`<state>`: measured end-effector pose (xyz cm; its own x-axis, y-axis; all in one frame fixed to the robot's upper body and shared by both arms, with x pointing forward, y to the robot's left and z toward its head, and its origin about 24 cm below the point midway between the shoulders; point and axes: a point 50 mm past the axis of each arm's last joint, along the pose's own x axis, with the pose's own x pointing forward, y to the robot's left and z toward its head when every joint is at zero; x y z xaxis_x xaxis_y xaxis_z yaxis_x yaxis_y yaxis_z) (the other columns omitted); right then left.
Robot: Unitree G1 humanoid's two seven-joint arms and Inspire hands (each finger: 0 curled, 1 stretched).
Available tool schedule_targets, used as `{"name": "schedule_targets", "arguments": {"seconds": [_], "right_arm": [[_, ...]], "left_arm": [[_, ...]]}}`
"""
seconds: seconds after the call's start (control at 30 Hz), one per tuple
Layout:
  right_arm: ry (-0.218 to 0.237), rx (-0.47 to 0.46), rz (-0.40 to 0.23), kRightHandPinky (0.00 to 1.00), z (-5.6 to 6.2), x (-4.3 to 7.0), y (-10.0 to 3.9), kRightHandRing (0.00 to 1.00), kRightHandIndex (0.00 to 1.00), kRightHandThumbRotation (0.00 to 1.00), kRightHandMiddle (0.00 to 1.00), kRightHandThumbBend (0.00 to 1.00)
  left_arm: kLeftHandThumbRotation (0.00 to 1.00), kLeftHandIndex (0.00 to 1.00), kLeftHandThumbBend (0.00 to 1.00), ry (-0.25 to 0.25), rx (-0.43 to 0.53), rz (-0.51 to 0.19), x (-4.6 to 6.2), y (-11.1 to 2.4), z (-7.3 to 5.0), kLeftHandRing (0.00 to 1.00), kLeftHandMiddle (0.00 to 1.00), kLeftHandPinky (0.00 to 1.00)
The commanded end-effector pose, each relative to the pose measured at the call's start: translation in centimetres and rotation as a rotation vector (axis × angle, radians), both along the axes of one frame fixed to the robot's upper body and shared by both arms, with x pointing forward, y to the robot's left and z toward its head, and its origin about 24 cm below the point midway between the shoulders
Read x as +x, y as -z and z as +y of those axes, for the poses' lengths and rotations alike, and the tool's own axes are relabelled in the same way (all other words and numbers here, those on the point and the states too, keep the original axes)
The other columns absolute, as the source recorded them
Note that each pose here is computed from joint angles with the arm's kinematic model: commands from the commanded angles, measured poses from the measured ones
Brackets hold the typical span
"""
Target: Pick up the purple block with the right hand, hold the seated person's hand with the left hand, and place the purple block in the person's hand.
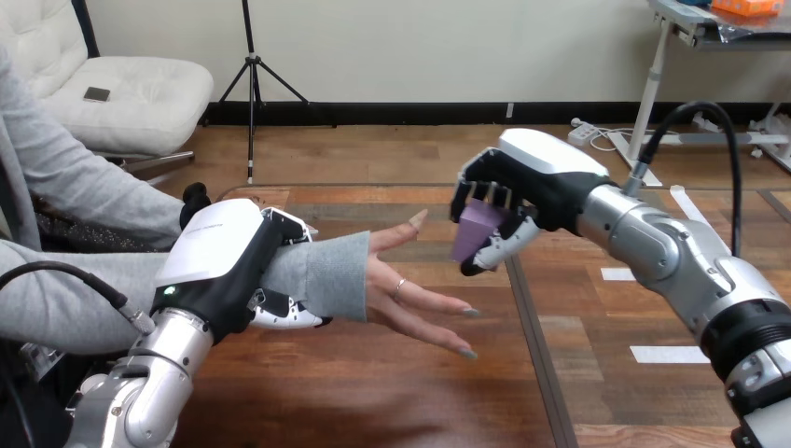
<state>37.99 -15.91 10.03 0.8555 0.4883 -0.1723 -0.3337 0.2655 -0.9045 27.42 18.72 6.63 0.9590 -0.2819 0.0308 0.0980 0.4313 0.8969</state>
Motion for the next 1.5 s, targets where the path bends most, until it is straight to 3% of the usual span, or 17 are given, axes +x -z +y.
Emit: {"name": "schedule_targets", "arguments": {"seconds": [0.0,1.0,1.47], "right_arm": [[-0.077,0.078,-0.132,0.33,1.9,0.7,-4.1,0.38,0.44,0.00,0.43,0.72],[-0.186,0.102,-0.142,0.34,3.5,-0.5,-4.3,0.38,0.44,0.00,0.43,0.71],[-0.212,0.096,-0.139,0.33,4.0,-0.9,-4.4,0.37,0.44,0.00,0.43,0.71]], "left_arm": [[0.00,0.32,0.64,0.095,-0.071,-0.235,2.0,-5.6,-2.6,0.26,0.31,0.19],[0.00,0.33,0.64,0.091,-0.074,-0.241,1.9,-5.4,-2.4,0.27,0.32,0.20],[0.00,0.33,0.64,0.081,-0.078,-0.242,1.8,-5.3,-2.3,0.27,0.32,0.20]]}}
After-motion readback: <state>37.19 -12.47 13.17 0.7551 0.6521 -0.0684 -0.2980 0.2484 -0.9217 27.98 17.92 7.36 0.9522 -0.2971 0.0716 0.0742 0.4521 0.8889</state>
